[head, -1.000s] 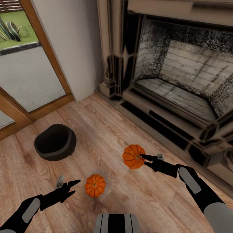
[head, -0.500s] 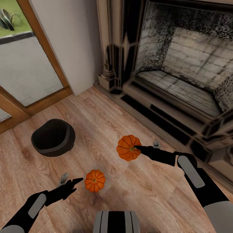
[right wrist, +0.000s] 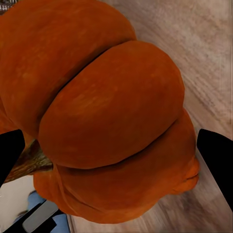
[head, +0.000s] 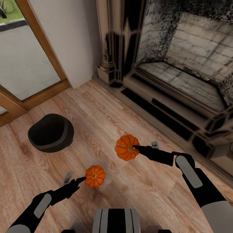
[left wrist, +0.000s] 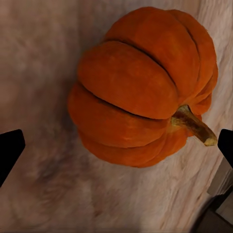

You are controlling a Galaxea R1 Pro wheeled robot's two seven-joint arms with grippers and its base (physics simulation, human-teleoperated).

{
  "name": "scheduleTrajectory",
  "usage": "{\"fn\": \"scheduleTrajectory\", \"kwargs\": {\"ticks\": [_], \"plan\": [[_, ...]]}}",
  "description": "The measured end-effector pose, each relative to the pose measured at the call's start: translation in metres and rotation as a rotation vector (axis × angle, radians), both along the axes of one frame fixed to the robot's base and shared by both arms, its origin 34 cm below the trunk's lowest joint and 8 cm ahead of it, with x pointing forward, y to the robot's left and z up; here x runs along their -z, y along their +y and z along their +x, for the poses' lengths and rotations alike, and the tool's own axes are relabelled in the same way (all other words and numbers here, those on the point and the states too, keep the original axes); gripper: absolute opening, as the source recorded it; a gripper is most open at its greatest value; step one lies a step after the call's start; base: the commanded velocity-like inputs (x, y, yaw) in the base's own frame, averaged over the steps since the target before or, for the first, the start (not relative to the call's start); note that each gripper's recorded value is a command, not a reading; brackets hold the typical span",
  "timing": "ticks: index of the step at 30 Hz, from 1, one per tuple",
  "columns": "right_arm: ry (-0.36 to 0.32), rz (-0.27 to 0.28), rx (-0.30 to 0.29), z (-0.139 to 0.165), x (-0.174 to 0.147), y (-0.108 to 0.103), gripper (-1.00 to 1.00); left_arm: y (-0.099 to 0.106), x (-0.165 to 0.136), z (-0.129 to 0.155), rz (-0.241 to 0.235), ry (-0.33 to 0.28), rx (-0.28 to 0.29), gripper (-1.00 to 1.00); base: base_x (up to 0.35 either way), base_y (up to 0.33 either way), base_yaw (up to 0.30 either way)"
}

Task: Place each of the two pumpkins and all three candles from the living room inside a cabinet in the living room (use any cabinet), then make sure every cabinet is closed, and position the cauldron so it is next to a table in the living room.

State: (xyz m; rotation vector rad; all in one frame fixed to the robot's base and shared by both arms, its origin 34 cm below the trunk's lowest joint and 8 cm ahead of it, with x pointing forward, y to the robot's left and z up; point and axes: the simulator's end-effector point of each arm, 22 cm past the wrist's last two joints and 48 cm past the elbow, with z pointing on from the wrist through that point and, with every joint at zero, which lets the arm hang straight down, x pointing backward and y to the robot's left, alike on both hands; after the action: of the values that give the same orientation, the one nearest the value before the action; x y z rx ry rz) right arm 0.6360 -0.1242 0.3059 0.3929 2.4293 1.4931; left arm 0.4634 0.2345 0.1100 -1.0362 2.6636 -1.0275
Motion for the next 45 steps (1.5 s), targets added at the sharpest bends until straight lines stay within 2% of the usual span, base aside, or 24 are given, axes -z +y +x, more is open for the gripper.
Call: {"fn": "scheduleTrajectory", "kwargs": {"ticks": [12,45], "plan": [[0.050,0.003,0.000,-0.010,0.028,0.001,-1.00,-0.001,0.019,-0.018,0.000,0.046,0.001,1.00,0.000,0.000,0.000],[0.050,0.001,0.000,-0.010,0.029,0.001,-1.00,0.002,0.018,-0.017,0.005,0.043,0.007,1.00,0.033,-0.045,0.000]]}}
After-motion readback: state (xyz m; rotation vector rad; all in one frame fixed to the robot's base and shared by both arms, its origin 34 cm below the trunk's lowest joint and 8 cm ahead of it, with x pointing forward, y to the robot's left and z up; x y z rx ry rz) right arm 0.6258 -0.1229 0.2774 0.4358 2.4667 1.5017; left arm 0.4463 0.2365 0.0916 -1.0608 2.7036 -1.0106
